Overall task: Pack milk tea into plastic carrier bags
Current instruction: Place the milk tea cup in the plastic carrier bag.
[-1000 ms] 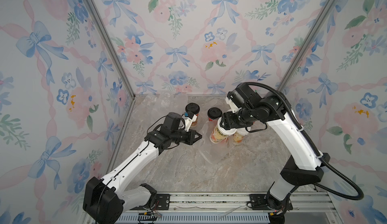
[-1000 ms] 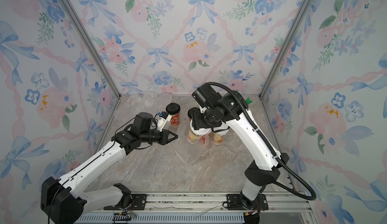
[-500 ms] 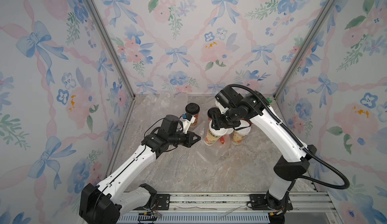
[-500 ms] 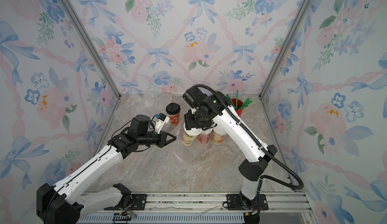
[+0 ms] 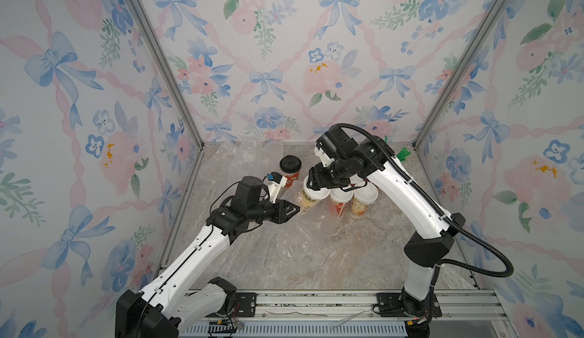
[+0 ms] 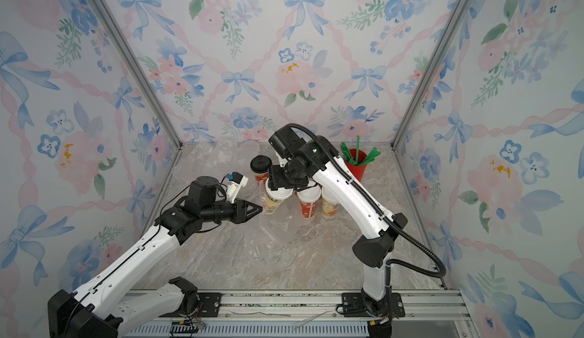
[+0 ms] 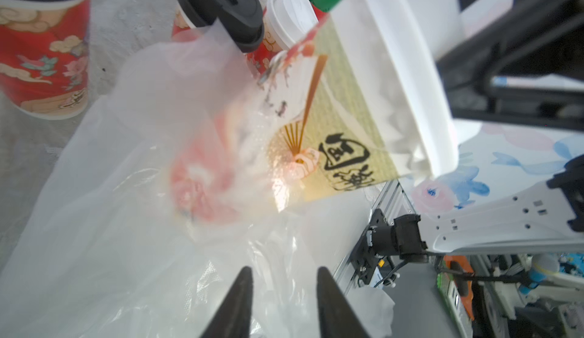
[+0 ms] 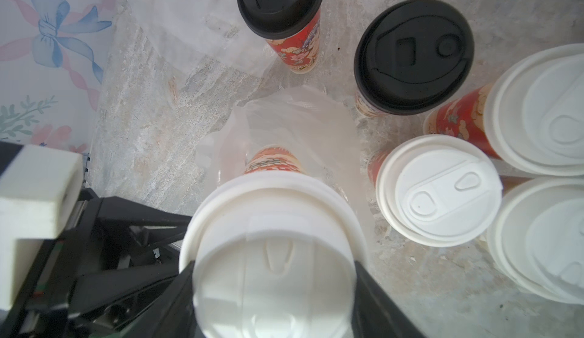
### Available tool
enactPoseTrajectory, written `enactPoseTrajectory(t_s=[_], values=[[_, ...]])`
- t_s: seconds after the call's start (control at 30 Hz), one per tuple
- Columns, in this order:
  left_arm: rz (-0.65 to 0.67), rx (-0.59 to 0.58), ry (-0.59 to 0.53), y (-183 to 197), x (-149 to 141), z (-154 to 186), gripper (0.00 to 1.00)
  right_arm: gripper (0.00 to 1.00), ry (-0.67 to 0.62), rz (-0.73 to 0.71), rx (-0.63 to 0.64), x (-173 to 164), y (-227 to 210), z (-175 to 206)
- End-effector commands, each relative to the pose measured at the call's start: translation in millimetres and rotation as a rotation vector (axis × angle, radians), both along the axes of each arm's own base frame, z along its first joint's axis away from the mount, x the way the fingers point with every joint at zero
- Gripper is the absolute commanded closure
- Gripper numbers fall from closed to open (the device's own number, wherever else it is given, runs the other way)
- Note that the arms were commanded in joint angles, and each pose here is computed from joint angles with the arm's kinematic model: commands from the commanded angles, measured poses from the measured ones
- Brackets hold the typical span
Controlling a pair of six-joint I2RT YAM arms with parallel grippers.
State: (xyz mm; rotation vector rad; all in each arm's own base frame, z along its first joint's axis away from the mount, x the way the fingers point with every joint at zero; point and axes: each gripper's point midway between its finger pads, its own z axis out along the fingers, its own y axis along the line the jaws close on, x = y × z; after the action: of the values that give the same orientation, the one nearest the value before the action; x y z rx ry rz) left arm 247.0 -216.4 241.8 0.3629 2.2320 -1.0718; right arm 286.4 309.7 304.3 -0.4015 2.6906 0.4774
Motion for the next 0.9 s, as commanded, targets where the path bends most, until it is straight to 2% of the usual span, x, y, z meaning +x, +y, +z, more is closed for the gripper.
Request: enactPoseTrajectory(t_s=[0.0,0.1,0.2,0.33,0.53,0.63,0.73,0.77,0.87], values=[[0.116,-0.021,-0.051,25.7,9.4,18.6,0.4,0.47,0.021,0.016,0.042,4.2,13.3,-4.3],[0.266,0.038,-0.052,58.1,19.9,14.9,0.29,0.48,0.033,0.026,0.055,4.8,18.9,-7.9],[0.431,0.152,0.041,95.9,27.8,-15.8,0.3,0.47,0.047,0.036,0.067,4.6,24.9,-11.4],[0.569,0.304,0.197,133.6,30.7,-69.4,0.45,0.48,0.06,0.046,0.072,3.7,30.5,-15.8],[0.595,0.388,0.346,143.7,24.7,-120.5,0.75,0.48,0.069,0.053,0.074,3.2,35.4,-19.6],[0.57,0.385,0.389,138.2,17.5,-132.1,0.67,0.48,0.079,0.062,0.085,1.7,40.1,-21.9],[0.588,0.38,0.34,138.7,20.5,-116.8,0.46,0.48,0.087,0.07,0.089,0.0,43.3,-23.7],[0.602,0.373,0.313,140.4,22.8,-107.5,0.42,0.48,0.091,0.07,0.084,-0.4,43.2,-25.7],[0.647,0.354,0.279,144.7,26.2,-78.8,0.4,0.48,0.091,0.071,0.08,0.1,43.2,-27.1]])
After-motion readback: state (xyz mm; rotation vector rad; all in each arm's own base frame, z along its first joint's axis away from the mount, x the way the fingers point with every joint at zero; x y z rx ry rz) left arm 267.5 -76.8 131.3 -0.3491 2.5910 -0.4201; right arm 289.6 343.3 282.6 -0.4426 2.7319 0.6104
